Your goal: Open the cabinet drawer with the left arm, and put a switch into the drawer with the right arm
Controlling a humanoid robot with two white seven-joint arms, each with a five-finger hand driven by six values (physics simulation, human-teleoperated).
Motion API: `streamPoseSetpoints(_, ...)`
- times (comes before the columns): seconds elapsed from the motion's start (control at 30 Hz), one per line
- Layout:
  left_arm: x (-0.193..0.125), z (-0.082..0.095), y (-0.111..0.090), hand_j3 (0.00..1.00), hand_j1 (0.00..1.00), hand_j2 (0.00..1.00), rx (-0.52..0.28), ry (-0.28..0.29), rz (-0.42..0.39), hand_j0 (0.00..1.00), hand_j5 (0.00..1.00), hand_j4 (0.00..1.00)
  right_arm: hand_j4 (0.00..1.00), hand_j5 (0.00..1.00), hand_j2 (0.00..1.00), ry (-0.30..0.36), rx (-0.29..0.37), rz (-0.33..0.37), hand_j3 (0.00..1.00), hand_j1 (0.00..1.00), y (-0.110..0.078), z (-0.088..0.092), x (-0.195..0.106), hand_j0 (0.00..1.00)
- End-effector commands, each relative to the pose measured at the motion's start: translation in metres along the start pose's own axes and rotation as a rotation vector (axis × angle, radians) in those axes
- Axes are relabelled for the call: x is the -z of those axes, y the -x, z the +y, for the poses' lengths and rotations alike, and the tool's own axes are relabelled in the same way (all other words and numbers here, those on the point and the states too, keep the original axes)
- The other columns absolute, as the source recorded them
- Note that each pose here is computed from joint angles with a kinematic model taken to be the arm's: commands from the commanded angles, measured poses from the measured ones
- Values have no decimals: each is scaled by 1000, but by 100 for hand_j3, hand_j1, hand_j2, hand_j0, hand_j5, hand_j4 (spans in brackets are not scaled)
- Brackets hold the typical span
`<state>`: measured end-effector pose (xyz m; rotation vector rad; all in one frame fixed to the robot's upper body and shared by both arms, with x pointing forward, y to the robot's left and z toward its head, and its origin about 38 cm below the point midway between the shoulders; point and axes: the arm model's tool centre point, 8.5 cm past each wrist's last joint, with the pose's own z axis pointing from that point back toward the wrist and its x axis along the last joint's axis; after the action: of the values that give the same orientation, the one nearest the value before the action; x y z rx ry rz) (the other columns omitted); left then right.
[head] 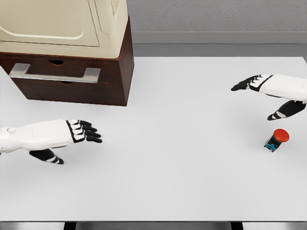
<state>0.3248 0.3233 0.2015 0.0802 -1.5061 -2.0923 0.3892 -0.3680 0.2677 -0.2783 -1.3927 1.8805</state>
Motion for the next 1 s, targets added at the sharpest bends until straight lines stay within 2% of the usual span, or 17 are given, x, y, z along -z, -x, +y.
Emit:
streamPoseSetpoints(0.0,-10,2,2,100,100,100,-2,-10,27,100,100,100,100,100,100,0,5,0,100,100,0,1,0,100)
streamPoseSetpoints(0.03,-17,16,5,100,100,100,29,-39,48,100,100,100,100,100,100,1,6,2,100,100,1,0,0,100)
streamPoseSetpoints(0.1,-24,27,8,100,100,100,47,-69,69,100,100,100,100,100,100,3,11,14,100,100,5,0,-2,100)
streamPoseSetpoints(0.13,-35,38,10,100,100,100,63,-112,98,100,100,100,100,100,100,3,11,14,100,100,5,0,-2,100)
streamPoseSetpoints(0.17,-41,49,10,100,100,100,65,-225,106,100,100,100,100,100,100,5,12,17,100,100,6,-1,-3,100)
streamPoseSetpoints(0.2,-47,68,9,100,100,100,87,-411,104,100,100,100,100,100,100,4,21,32,100,100,11,0,-5,100)
streamPoseSetpoints(0.23,-53,69,9,100,100,100,89,-435,115,100,100,100,100,100,100,0,21,37,100,100,12,1,-7,100)
streamPoseSetpoints(0.3,-65,58,11,100,100,100,82,-317,159,100,100,100,100,100,100,-4,5,61,100,100,15,-3,-14,100)
streamPoseSetpoints(0.4,-63,27,13,100,100,100,49,-7,175,100,100,100,100,100,100,-18,-5,94,100,100,18,-6,-26,100)
streamPoseSetpoints(0.43,-65,24,13,100,100,100,47,22,180,100,100,100,100,100,100,-21,-4,104,100,100,19,-7,-28,100)
streamPoseSetpoints(0.53,-70,27,15,98,98,98,72,58,196,98,98,98,100,100,100,-26,-1,98,100,100,19,-4,-27,100)
streamPoseSetpoints(0.6,-72,52,16,100,100,100,128,12,206,100,100,100,100,100,100,-38,-4,107,100,100,20,-2,-31,100)
streamPoseSetpoints(0.77,-49,67,13,100,100,100,40,-90,133,100,100,100,100,100,100,-64,3,146,100,100,27,2,-43,100)
streamPoseSetpoints(0.83,-44,75,12,100,100,100,52,-101,118,100,100,100,100,100,100,-64,10,163,100,100,32,2,-46,100)
streamPoseSetpoints(0.87,-36,74,11,100,100,100,52,-84,98,100,100,100,100,100,100,-66,6,168,100,100,32,1,-49,100)
streamPoseSetpoints(0.93,-34,69,11,100,100,100,57,23,97,100,100,100,100,100,100,-80,-3,191,100,100,34,-1,-58,100)
streamPoseSetpoints(0.97,-33,79,11,100,100,100,77,17,95,100,100,100,100,100,100,-87,-5,201,100,100,35,-1,-62,100)
